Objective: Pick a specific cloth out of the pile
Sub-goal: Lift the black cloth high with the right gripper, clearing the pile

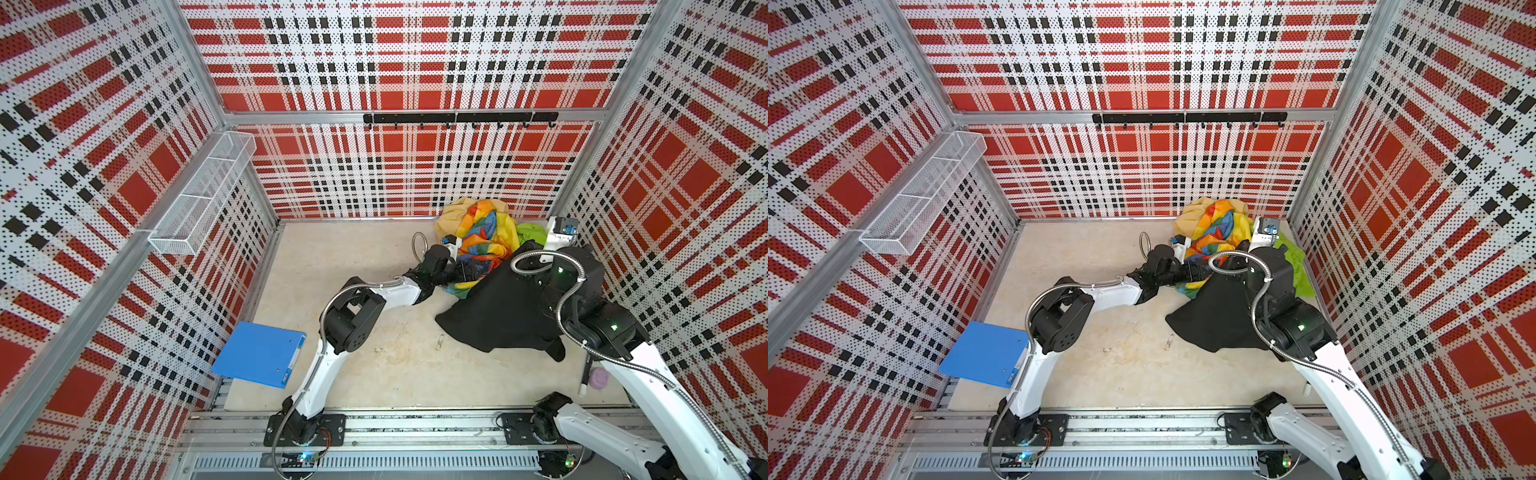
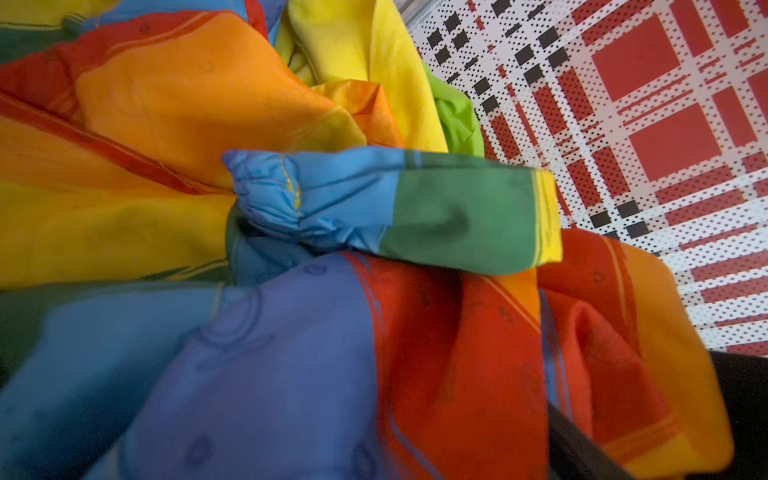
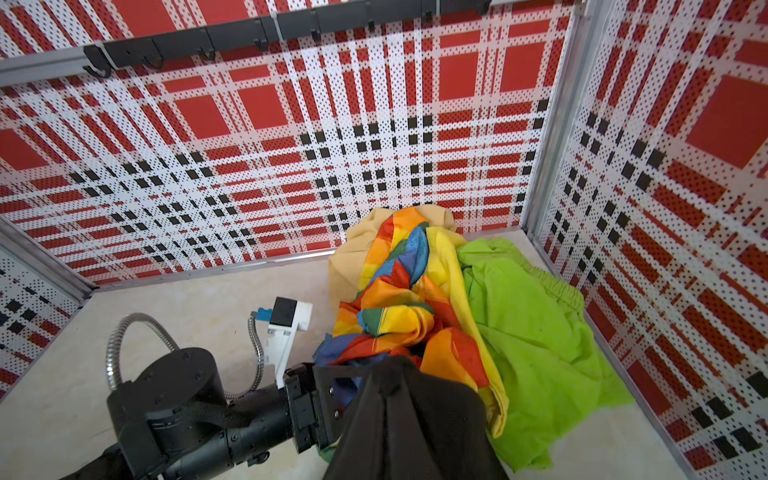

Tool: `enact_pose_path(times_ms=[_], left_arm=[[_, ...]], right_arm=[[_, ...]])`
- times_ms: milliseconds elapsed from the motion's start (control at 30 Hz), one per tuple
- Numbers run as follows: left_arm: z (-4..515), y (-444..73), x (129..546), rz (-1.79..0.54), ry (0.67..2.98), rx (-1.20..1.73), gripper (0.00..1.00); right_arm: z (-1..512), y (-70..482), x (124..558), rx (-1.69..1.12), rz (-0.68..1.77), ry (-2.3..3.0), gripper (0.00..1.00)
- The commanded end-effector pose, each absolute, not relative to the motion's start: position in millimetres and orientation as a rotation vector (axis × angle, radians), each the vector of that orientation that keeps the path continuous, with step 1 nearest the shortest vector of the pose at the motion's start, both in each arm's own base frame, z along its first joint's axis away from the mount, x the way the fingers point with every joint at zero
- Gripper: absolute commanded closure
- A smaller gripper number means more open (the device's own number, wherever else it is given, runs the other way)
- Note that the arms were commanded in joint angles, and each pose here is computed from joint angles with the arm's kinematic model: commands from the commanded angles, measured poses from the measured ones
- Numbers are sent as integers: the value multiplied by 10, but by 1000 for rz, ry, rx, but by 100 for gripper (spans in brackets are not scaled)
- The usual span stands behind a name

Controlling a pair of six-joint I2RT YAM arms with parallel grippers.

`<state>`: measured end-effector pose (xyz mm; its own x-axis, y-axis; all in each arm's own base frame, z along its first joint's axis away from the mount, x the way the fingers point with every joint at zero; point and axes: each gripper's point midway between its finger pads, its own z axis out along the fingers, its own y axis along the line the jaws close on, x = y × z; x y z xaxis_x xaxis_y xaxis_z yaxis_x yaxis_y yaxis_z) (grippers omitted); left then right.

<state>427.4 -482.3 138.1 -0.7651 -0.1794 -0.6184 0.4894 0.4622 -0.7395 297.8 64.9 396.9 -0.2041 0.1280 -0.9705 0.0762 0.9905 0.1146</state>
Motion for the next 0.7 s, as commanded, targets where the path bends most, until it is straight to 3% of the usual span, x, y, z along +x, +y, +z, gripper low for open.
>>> enact_pose_path(times_ms=[0, 100, 367, 667], left_arm=[[1806, -4752, 4295, -1320, 1974, 288, 10], [2038, -4645, 4292, -1296, 1928, 295, 1], [2600, -4097, 4228, -1261, 1842, 271, 1], [2895, -3508, 3886, -1186, 1776, 256, 1]], right_arm=[[4419, 581, 2955, 175, 49, 1656, 100], [4497, 580, 2953, 170, 45, 1642, 100], [4713, 537, 2954, 166, 10, 1594, 100], [5242, 468, 2907, 170, -18, 1468, 100]])
